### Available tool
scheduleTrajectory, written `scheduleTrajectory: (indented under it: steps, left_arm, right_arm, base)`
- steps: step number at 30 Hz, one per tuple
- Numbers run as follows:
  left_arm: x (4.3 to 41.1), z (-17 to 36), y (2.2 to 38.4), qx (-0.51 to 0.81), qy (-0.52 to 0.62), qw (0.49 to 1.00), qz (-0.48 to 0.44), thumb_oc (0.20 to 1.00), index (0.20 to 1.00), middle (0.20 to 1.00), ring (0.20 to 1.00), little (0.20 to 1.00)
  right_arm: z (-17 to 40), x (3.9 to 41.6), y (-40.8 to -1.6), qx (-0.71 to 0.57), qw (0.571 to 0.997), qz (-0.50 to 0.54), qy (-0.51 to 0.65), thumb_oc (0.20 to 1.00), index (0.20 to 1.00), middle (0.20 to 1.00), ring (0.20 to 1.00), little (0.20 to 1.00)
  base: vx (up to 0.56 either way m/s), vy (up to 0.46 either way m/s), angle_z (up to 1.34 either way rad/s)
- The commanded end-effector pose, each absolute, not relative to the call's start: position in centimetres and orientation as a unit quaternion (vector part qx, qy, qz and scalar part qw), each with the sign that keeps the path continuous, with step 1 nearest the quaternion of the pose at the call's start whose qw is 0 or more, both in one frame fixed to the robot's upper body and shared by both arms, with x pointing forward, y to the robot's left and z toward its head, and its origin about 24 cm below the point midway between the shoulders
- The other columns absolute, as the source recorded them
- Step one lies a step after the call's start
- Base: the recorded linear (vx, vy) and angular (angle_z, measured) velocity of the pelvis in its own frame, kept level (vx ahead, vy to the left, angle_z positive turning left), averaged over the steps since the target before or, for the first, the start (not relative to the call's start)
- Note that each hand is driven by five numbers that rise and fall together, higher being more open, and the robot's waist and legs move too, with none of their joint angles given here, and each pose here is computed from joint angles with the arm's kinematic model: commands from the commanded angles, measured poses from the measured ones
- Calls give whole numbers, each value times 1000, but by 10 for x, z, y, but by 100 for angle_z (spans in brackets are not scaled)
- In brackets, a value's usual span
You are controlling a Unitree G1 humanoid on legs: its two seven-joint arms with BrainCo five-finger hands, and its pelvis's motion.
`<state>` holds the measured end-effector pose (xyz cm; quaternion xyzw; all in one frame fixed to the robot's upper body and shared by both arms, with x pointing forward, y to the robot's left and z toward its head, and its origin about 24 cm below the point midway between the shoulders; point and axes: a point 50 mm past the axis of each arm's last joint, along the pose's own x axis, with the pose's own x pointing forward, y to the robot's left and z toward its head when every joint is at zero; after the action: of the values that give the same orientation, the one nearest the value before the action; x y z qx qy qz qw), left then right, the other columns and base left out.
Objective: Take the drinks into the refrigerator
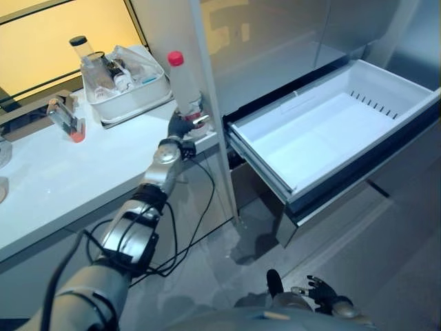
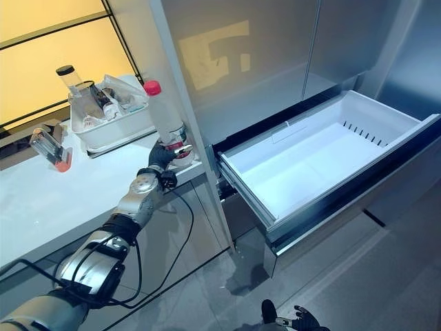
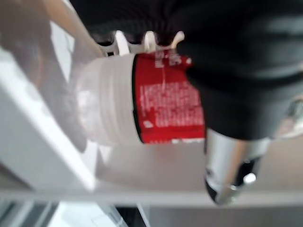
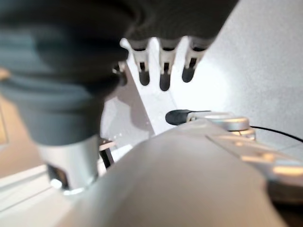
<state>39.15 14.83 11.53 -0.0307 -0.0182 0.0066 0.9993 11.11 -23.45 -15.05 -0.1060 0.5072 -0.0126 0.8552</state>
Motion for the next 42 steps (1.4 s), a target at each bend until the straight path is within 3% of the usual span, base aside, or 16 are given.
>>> scheduleTrajectory:
  steps: [1, 2, 11, 22, 24, 31, 34, 42]
  left_arm:
    - [407, 166, 118, -70, -92, 993, -26, 915, 915, 915, 915, 915]
    - [407, 167, 115, -81, -94, 992, -26, 200, 200, 200, 200, 200]
    - [396, 158, 100, -117, -107, 986, -48, 200, 200, 200, 200, 200]
    - [362, 139, 137, -117, -155, 980, -46, 200, 200, 200, 200, 200]
    - [336, 116, 157, -125, -151, 980, -47, 200, 200, 200, 200, 200]
    - [305, 92, 180, -144, -139, 980, -21, 200, 200, 200, 200, 200]
    - [287, 85, 193, -139, -142, 980, -9, 200, 200, 200, 200, 200]
    - [269, 79, 200, -158, -144, 977, 12, 200, 200, 200, 200, 200]
  right_arm:
    - [-143, 122, -243, -110, 872, -28, 477, 1000, 1000, 1000, 1000, 1000]
    - [-143, 123, -244, -110, 872, -32, 475, 1000, 1000, 1000, 1000, 1000]
    - [-141, 123, -250, -102, 875, -60, 469, 1000, 1000, 1000, 1000, 1000]
    - [-135, 126, -265, 6, 884, -181, 430, 1000, 1000, 1000, 1000, 1000]
    - [-121, 130, -287, 38, 894, -247, 373, 1000, 1000, 1000, 1000, 1000]
    - [-82, 148, -329, 48, 905, -337, 253, 1000, 1000, 1000, 1000, 1000]
    - [-42, 162, -358, 57, 904, -401, 137, 1000, 1000, 1000, 1000, 1000]
    - [51, 201, -362, 26, 917, -389, -87, 1000, 1000, 1000, 1000, 1000]
  base:
    - [-18, 26, -10]
    - [-29, 30, -10]
    - [-14, 10, -6]
    - [-16, -2, -3]
    - [-34, 13, 1]
    - [-1, 2, -1]
    - [1, 20, -4]
    - [0, 5, -1]
